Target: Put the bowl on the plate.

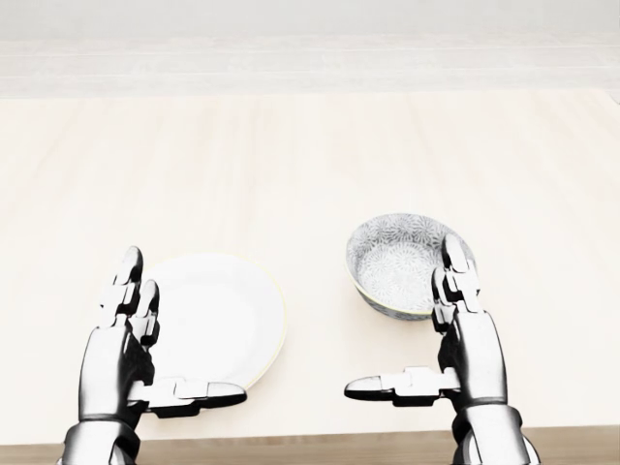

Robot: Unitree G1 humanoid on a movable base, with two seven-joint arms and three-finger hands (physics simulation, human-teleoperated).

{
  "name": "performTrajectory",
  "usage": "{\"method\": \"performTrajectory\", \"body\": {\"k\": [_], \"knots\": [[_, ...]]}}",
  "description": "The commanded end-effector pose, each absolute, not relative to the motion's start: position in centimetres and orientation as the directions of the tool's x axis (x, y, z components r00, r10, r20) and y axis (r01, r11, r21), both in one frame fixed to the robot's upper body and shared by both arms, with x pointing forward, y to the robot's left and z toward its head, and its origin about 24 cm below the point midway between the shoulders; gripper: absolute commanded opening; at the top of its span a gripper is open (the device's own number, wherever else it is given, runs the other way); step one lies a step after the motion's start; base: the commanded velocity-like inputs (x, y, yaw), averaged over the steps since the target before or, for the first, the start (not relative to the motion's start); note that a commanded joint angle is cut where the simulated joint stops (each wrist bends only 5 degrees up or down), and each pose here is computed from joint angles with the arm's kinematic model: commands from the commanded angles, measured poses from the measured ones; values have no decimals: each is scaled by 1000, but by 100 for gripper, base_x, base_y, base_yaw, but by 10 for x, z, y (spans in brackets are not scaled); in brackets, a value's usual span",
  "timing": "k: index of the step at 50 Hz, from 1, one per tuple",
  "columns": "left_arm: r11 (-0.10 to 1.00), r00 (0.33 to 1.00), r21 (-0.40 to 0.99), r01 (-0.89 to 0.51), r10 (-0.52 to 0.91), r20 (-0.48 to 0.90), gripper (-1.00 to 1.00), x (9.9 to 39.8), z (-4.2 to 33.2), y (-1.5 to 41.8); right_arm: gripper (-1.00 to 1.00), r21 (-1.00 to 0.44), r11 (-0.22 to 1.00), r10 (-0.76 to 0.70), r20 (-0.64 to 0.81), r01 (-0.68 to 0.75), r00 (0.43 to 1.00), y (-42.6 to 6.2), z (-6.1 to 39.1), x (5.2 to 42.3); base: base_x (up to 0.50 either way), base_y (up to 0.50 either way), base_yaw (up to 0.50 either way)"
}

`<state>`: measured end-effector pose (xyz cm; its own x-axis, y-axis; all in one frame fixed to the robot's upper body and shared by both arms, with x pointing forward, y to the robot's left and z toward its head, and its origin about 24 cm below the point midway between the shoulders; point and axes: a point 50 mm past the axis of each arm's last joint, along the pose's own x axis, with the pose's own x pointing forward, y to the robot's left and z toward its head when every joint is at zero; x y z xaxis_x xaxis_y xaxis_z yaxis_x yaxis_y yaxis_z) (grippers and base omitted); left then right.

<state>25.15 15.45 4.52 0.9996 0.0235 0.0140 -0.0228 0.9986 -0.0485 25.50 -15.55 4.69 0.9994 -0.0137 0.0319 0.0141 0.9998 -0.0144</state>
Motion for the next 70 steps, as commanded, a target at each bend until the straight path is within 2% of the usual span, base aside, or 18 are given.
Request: {"method": "performTrajectory", "body": {"k": [1,19,24,36,42,49,61,70], "knots": [[1000,1000,-7,7,-7,1,100,256,46,158,100,15,1000,-13,14,13,1000,-167,47,255,0,0,0],[1000,999,-19,-22,23,41,100,258,64,171,100,7,1000,-28,22,28,999,-169,58,257,0,0,0],[999,992,-23,-47,49,116,100,257,82,182,100,8,1000,-26,71,25,997,-170,71,254,0,0,0],[995,982,-25,-92,95,163,100,252,93,202,100,-57,998,-25,174,36,984,-169,96,256,0,0,0],[994,975,-29,-110,114,192,100,255,101,208,100,-43,999,-20,212,30,977,-171,105,254,0,17,0],[993,982,-24,-117,119,150,100,261,92,210,100,-25,999,-40,170,45,985,-176,95,258,0,47,0],[994,985,-20,-111,113,127,100,267,88,213,100,-12,999,-32,201,35,979,-178,102,257,0,8,0],[993,987,-16,-118,120,111,100,269,84,213,100,-18,998,-47,200,52,979,-180,102,258,0,47,0]]}}
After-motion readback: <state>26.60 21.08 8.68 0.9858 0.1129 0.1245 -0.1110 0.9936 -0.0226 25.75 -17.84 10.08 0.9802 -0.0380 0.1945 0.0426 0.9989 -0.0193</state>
